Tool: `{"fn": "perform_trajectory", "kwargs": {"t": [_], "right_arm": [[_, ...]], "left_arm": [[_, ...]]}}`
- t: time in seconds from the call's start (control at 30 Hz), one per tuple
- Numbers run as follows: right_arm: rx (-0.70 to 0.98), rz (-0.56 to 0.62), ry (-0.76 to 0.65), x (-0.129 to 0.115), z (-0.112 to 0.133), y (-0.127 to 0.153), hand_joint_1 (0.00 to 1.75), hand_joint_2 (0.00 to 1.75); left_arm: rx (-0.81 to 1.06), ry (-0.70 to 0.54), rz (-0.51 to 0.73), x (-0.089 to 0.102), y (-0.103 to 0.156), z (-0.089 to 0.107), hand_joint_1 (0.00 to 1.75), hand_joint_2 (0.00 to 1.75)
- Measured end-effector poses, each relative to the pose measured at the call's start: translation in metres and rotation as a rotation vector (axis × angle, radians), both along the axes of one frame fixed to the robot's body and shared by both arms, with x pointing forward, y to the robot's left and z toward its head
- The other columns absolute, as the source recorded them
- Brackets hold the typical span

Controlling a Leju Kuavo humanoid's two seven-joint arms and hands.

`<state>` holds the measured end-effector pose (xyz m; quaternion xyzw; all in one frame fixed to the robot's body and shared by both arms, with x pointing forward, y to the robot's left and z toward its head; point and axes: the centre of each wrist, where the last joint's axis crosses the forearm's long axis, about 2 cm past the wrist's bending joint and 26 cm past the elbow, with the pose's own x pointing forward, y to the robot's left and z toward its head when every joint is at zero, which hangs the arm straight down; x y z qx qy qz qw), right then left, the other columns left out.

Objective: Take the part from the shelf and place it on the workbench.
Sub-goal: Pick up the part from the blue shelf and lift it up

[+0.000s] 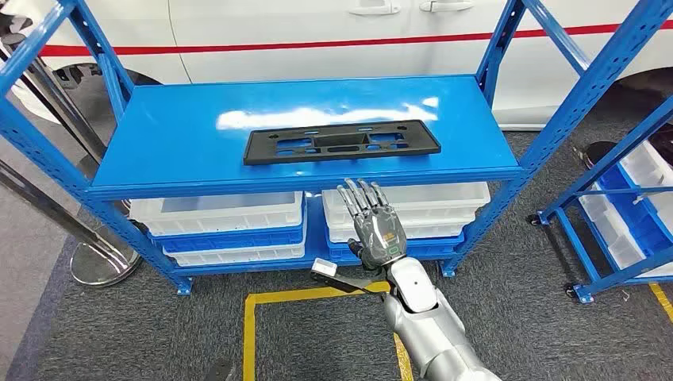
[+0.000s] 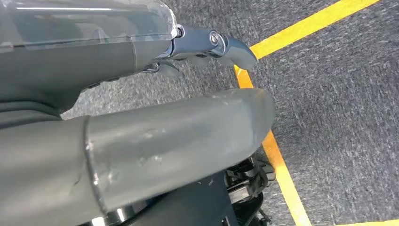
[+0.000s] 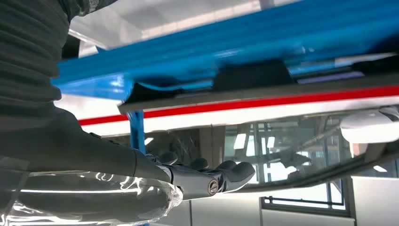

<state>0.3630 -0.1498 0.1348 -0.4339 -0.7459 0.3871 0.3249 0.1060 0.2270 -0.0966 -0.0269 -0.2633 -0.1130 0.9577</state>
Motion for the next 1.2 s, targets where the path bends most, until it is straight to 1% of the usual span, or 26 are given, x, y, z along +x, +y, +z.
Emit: {"fn": "perform_trajectory", "kwargs": {"t": [0.27, 0.57, 0.77, 1.07, 1.2], "right_arm": [[-0.015, 0.008, 0.027, 0.005, -0.003, 0.000, 0.00, 1.75], [0.044, 0.028, 0.057, 0.010, 0.001, 0.007, 0.00, 1.75], [0.057, 0.046, 0.095, 0.007, -0.007, 0.010, 0.00, 1.75], [0.077, 0.058, 0.104, 0.005, -0.010, 0.010, 0.00, 1.75], [0.083, 0.064, 0.110, 0.001, -0.015, 0.009, 0.00, 1.75]], "left_arm": [[-0.003, -0.002, -0.009, 0.003, -0.002, 0.001, 0.00, 0.00], [0.003, -0.010, -0.031, 0.004, -0.003, 0.001, 0.00, 0.00], [0.017, -0.013, -0.054, 0.002, -0.002, 0.001, 0.00, 0.00], [0.024, -0.016, -0.065, 0.001, -0.001, 0.000, 0.00, 0.00], [0.023, -0.016, -0.065, 0.000, -0.001, 0.000, 0.00, 0.00]]}}
